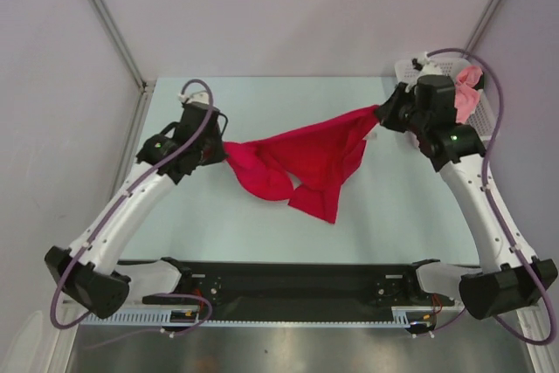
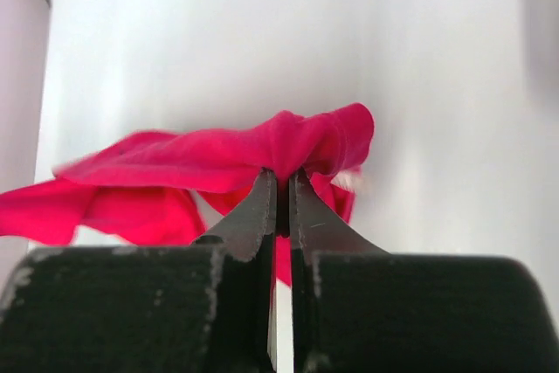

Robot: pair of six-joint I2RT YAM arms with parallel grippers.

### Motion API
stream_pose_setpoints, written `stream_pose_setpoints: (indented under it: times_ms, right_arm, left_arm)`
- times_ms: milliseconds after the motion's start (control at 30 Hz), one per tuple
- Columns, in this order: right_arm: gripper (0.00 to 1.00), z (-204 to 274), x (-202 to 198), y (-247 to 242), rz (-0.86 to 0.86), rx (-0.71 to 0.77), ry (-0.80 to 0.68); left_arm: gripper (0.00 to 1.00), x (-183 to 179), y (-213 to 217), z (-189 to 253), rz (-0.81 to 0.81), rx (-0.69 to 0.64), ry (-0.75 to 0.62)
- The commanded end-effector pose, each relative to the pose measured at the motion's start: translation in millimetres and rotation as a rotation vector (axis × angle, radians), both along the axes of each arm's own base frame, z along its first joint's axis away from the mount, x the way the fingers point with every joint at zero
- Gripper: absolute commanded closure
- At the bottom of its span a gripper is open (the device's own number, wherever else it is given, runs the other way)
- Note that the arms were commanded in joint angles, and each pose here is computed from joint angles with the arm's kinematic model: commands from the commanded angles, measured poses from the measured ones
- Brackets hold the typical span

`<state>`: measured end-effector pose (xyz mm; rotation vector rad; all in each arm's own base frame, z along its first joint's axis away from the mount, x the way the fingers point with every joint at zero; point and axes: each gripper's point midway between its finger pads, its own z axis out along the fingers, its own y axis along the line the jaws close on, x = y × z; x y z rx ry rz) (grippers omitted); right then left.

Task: Fold and stack the t-shirts
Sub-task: Flatten the tshirt out

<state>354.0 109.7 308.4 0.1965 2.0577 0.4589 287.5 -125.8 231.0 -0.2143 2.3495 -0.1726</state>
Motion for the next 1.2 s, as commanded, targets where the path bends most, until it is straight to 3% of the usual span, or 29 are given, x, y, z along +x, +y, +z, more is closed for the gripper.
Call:
stream_pose_setpoints:
  times_ms: [0,233,433,600,767,867,967,1000,1067,1100,1133,1167]
  right_arm:
    - [1.00,41,-14,-30,-0.047,-0.101,-0.098]
    - [1.00,114,-81,-26,0.032,-0.014,-0.343]
    - [1.00,186,-161,-52,-0.050,0.081,-0.578]
    - [1.00,193,-183,-70,-0.146,0.119,-0.563]
    - [1.00,166,-137,-71,-0.209,0.070,-0.431]
    - [1.00,139,-79,-48,-0.147,0.056,-0.326]
    - [1.00,90,-17,-17,-0.046,0.082,-0.160]
    - [1.00,53,15,-13,-0.046,0.070,-0.052]
    - [0.96,22,43,-4,0.003,0.077,0.042]
    - [0.89,5,52,-6,-0.009,0.063,0.112]
    - [0.89,-40,73,-4,-0.008,0.036,0.250]
    - [0.88,-29,87,-11,-0.033,-0.004,0.239]
  left_arm:
    - [1.00,-8,45,58,0.065,0.106,-0.145]
    - [0.99,-46,38,136,-0.042,-0.121,-0.429]
    - [0.99,-80,67,166,0.015,-0.140,-0.536]
    - [1.00,-85,77,170,0.045,-0.113,-0.545]
    - [1.00,-69,86,150,0.133,-0.042,-0.480]
    - [1.00,-42,88,123,0.188,0.060,-0.370]
    - [1.00,-3,95,87,0.259,0.125,-0.229]
    - [1.00,13,93,67,0.256,0.139,-0.161]
    - [1.00,35,106,48,0.273,0.171,-0.087]
    - [0.99,44,113,47,0.279,0.191,-0.068]
    - [1.00,59,127,24,0.284,0.255,0.012]
    - [1.00,66,138,18,0.304,0.297,0.034]
